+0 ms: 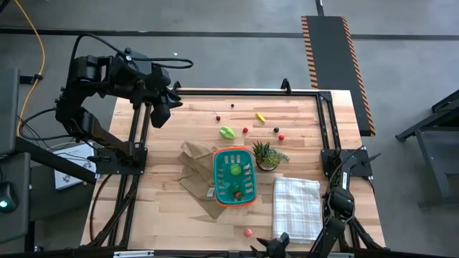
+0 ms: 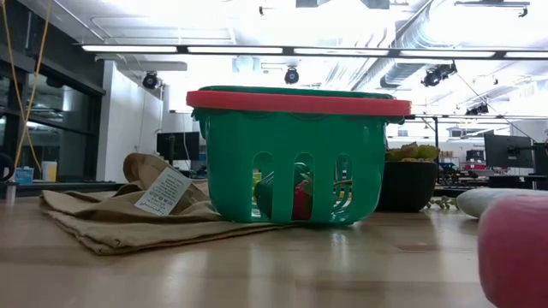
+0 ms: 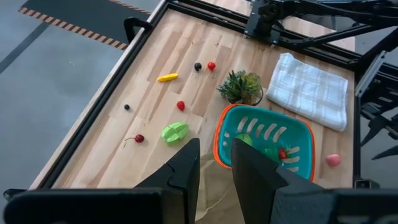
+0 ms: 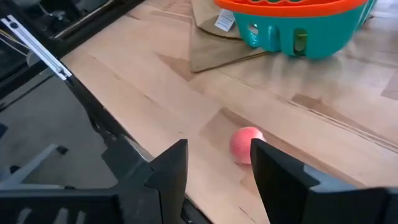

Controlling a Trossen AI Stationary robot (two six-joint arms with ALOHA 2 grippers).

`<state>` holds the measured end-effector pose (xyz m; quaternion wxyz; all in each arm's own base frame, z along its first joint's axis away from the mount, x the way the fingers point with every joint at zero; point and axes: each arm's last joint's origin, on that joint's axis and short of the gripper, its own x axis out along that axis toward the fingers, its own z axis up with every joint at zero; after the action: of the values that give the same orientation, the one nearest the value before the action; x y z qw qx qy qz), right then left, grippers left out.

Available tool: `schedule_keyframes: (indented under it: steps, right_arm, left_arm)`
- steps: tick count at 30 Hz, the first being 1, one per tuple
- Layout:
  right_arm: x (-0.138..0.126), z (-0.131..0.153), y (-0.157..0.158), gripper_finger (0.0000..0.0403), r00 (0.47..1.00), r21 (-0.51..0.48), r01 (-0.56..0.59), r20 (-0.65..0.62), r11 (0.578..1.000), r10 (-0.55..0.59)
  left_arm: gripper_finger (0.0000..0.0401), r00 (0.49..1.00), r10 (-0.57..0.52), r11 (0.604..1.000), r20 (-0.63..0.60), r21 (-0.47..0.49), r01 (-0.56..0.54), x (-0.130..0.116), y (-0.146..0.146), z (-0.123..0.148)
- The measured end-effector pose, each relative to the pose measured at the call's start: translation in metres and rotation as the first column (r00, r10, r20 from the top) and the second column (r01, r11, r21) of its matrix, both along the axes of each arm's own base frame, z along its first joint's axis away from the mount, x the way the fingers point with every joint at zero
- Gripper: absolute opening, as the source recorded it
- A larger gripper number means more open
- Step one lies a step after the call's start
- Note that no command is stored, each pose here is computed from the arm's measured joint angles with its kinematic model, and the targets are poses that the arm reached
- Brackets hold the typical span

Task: Pick and placing Produce into tupperware
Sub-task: Put the pink peach into the green basket

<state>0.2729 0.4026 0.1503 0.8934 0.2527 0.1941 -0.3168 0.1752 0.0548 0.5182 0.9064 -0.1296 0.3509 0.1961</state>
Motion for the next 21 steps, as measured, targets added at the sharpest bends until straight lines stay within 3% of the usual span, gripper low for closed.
schedule_keyframes:
  steps: [7,13,17,21]
  right_arm:
    - [0.01,-0.001,-0.008,0.0167,1.0,-0.007,0.03,0.004,1.0,-0.03]
    - [0.013,0.001,-0.01,0.0167,0.993,0.01,0.064,0.099,0.998,-0.065]
    - [0.011,-0.002,-0.009,0.0167,0.998,0.033,0.053,-0.026,0.998,-0.052]
    - [0.009,-0.003,-0.007,0.0167,0.997,0.061,0.054,-0.05,0.997,-0.051]
  left_arm:
    - [0.0081,1.0,-0.021,1.0,-0.008,0.019,0.021,0.0,0.0,0.0]
    - [0.0081,0.998,-0.052,0.997,-0.021,0.05,0.053,0.0,0.0,0.0]
    - [0.0081,0.996,-0.083,0.993,-0.036,0.081,0.086,0.0,0.0,0.0]
    - [0.0081,0.995,-0.089,0.992,-0.038,0.086,0.092,0.0,0.0,0.0]
